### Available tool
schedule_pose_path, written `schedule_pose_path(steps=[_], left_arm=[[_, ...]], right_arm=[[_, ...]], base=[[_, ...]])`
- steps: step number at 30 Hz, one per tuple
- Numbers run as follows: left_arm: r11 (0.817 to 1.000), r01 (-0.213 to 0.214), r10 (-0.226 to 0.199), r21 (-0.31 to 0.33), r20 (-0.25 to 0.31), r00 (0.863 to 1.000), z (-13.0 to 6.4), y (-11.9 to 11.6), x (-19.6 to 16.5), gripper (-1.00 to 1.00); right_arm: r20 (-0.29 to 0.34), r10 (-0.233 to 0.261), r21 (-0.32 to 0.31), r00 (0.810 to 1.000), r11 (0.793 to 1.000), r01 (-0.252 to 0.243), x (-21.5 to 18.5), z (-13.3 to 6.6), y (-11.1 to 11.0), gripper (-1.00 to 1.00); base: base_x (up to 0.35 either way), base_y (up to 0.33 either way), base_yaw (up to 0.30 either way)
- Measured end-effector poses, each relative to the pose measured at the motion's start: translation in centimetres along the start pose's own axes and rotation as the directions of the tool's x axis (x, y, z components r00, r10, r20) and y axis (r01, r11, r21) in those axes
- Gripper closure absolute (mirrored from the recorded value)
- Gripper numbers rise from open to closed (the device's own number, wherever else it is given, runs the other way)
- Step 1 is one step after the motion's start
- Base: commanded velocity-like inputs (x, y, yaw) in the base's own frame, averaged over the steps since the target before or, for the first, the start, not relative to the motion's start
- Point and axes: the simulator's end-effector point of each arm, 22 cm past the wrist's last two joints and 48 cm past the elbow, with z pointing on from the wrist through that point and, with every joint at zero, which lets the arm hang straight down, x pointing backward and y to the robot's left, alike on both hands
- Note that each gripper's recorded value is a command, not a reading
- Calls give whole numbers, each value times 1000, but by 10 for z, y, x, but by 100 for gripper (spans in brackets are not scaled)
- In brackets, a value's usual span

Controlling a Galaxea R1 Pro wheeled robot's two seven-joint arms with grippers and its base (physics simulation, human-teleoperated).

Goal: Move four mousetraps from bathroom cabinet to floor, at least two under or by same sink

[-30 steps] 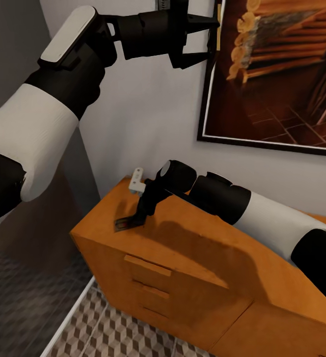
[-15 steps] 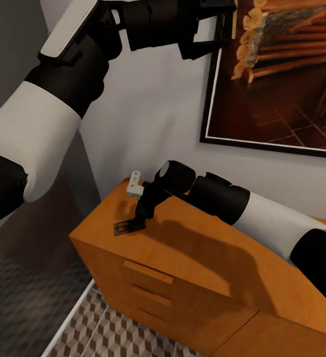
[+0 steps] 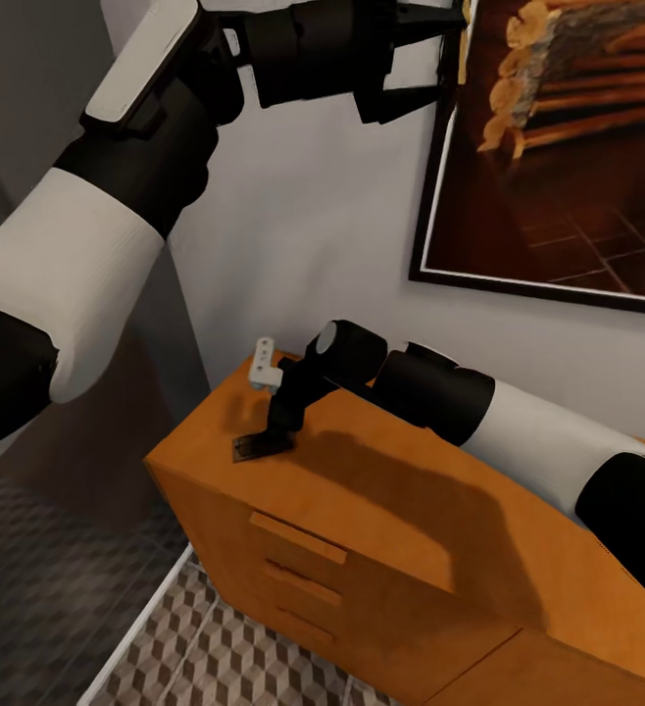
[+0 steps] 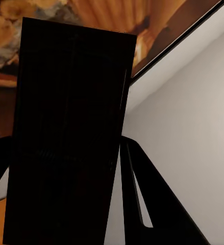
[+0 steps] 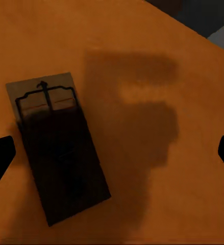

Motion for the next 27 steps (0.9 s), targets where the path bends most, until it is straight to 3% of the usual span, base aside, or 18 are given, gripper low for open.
schedule_pose_path(steps=[8,13,27], left_arm=[[1000,9,-9,2,-4,1000,1,4,4,100],[1000,10,-10,6,-11,1000,5,2,7,100],[1000,12,-12,5,-12,1000,6,3,8,100]], right_arm=[[20,-19,-10,1000,1000,20,-4,1,3,-100],[78,-84,-145,993,985,94,-12,-1,33,-100],[99,-146,-203,984,965,163,-4,1,40,-100]], base=[[9,-37,1],[0,-1,0],[0,0,0]])
